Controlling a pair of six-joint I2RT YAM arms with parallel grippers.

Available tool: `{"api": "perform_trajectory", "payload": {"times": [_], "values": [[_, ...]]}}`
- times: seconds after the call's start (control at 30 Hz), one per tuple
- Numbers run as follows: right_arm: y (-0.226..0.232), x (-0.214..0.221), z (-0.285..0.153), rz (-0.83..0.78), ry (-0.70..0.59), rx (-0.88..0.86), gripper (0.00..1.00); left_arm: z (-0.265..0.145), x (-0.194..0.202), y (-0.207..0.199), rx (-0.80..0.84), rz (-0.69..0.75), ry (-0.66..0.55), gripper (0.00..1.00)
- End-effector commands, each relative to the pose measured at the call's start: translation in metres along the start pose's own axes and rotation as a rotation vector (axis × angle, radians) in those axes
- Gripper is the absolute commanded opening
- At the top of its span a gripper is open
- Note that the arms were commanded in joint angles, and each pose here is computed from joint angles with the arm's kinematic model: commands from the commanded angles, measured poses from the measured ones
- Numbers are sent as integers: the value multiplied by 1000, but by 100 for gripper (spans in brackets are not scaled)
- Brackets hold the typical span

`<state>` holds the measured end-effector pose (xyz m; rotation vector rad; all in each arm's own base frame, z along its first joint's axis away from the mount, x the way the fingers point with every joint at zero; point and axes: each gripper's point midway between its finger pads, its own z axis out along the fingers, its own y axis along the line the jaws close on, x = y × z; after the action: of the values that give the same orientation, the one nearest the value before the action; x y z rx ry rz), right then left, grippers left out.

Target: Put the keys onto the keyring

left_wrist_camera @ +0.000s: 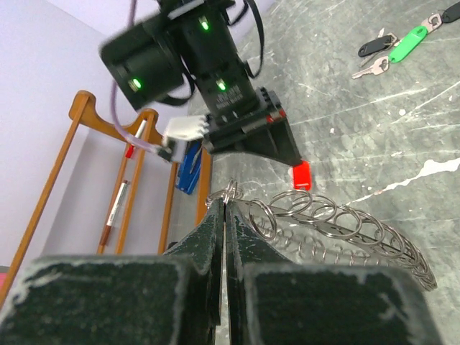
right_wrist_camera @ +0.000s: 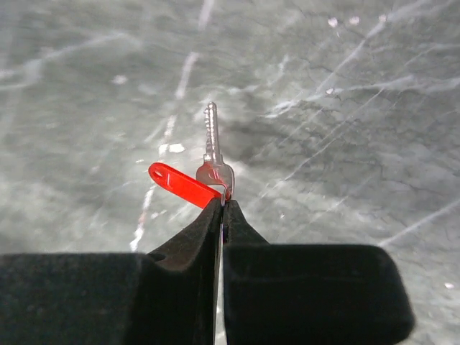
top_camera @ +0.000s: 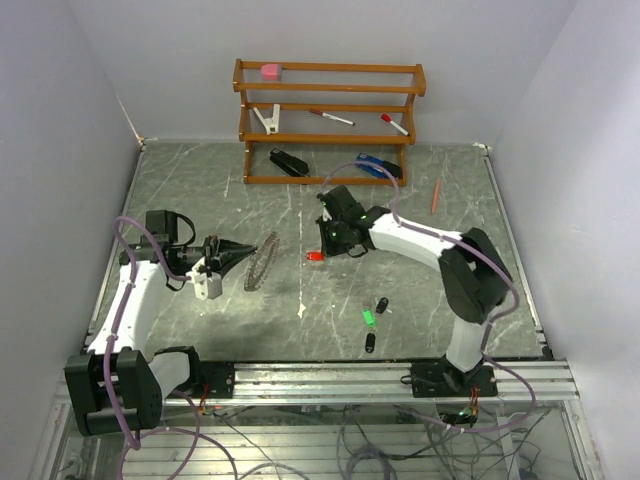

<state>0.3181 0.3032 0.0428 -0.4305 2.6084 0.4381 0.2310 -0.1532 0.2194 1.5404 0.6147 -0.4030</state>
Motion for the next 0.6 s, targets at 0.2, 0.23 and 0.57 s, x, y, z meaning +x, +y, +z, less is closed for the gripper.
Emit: {"api": "perform_trajectory", "payload": {"times": [0.2,0.23,0.57], "values": [[95,-85,-160,-242,-308,-444,0,-2,-37,58,-74,672,-60,7],[106,-89,-171,-263,-317,-477,0,-1,-37,58,-74,674,-62,7],[160,-69,-191,-388,-254,-667,0,2,-40,60,-69,695,-77,7]]}}
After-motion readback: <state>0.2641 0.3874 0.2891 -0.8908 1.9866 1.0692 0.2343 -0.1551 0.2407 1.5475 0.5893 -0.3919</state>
